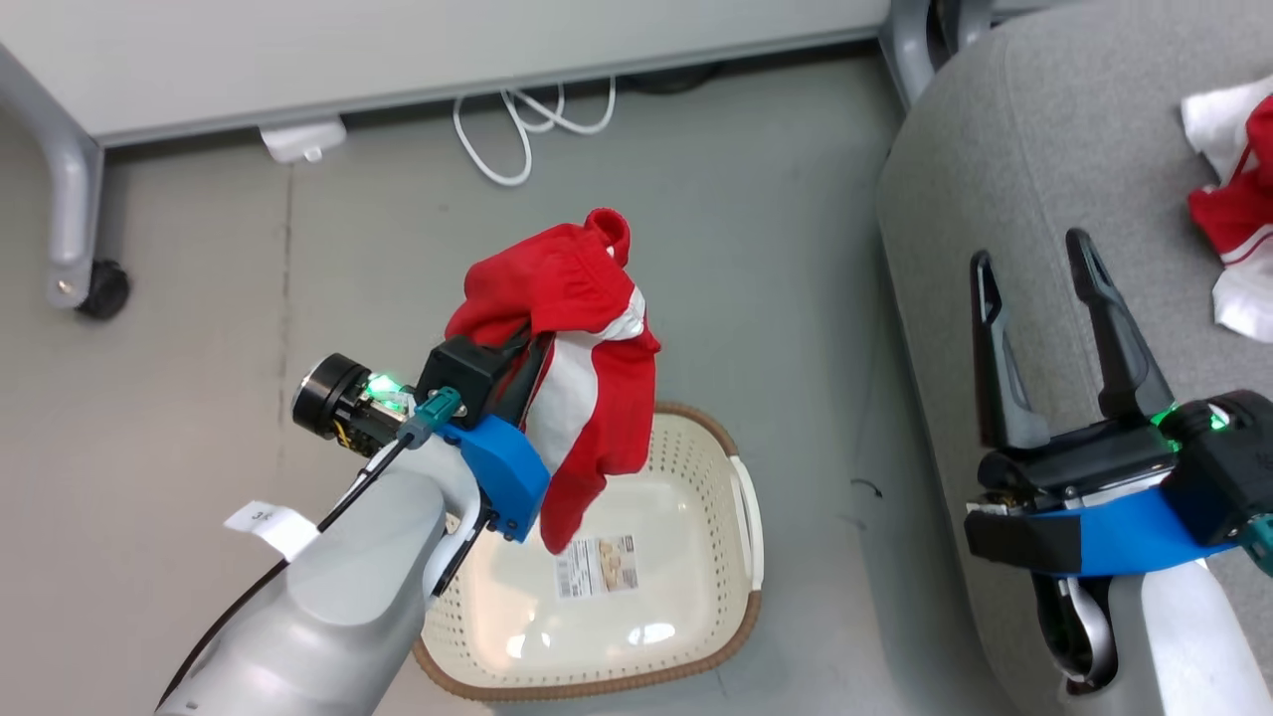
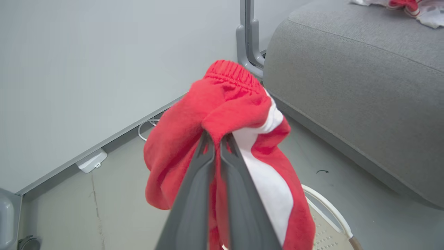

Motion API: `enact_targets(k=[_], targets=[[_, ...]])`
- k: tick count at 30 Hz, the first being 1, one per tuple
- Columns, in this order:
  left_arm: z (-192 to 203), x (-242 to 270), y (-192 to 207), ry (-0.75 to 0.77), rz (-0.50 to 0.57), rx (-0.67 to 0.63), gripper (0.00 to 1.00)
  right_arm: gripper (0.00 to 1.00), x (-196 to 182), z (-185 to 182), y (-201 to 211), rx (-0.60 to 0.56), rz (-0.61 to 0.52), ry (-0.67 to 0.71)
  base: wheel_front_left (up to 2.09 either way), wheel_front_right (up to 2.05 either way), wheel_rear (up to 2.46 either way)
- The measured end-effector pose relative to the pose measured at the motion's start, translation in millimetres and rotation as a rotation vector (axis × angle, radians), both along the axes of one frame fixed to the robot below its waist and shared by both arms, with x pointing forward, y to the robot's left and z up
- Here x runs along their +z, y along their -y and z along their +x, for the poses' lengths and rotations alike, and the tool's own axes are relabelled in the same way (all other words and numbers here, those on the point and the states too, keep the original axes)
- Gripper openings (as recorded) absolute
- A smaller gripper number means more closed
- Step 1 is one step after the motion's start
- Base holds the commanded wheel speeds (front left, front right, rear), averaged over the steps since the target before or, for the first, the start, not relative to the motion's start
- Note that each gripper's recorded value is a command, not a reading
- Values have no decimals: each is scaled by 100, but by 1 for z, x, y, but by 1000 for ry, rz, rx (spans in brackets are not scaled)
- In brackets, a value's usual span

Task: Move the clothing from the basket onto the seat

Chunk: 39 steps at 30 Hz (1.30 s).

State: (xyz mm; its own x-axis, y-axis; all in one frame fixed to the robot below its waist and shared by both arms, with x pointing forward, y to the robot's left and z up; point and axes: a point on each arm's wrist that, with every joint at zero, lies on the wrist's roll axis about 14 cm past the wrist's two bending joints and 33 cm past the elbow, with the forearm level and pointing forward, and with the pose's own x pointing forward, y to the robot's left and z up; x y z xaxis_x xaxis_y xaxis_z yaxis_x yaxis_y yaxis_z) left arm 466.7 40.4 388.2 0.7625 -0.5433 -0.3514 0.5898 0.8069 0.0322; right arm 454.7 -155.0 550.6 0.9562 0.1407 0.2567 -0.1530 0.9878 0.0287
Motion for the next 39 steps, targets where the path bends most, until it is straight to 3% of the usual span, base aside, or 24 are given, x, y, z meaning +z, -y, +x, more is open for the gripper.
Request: enact_targets(k=[17,33,39], targets=[[-6,138,-5,292,-232,73,0,100,21,-47,-9,27,28,25,0,0,0],[-28,180,5,337,-285,22,0,100,12,-58,-27,82,61,-8,0,0,0],[-30,182,6,337,-287,16,0,100,0,-59,-48,162,71,-50,0,0,0]])
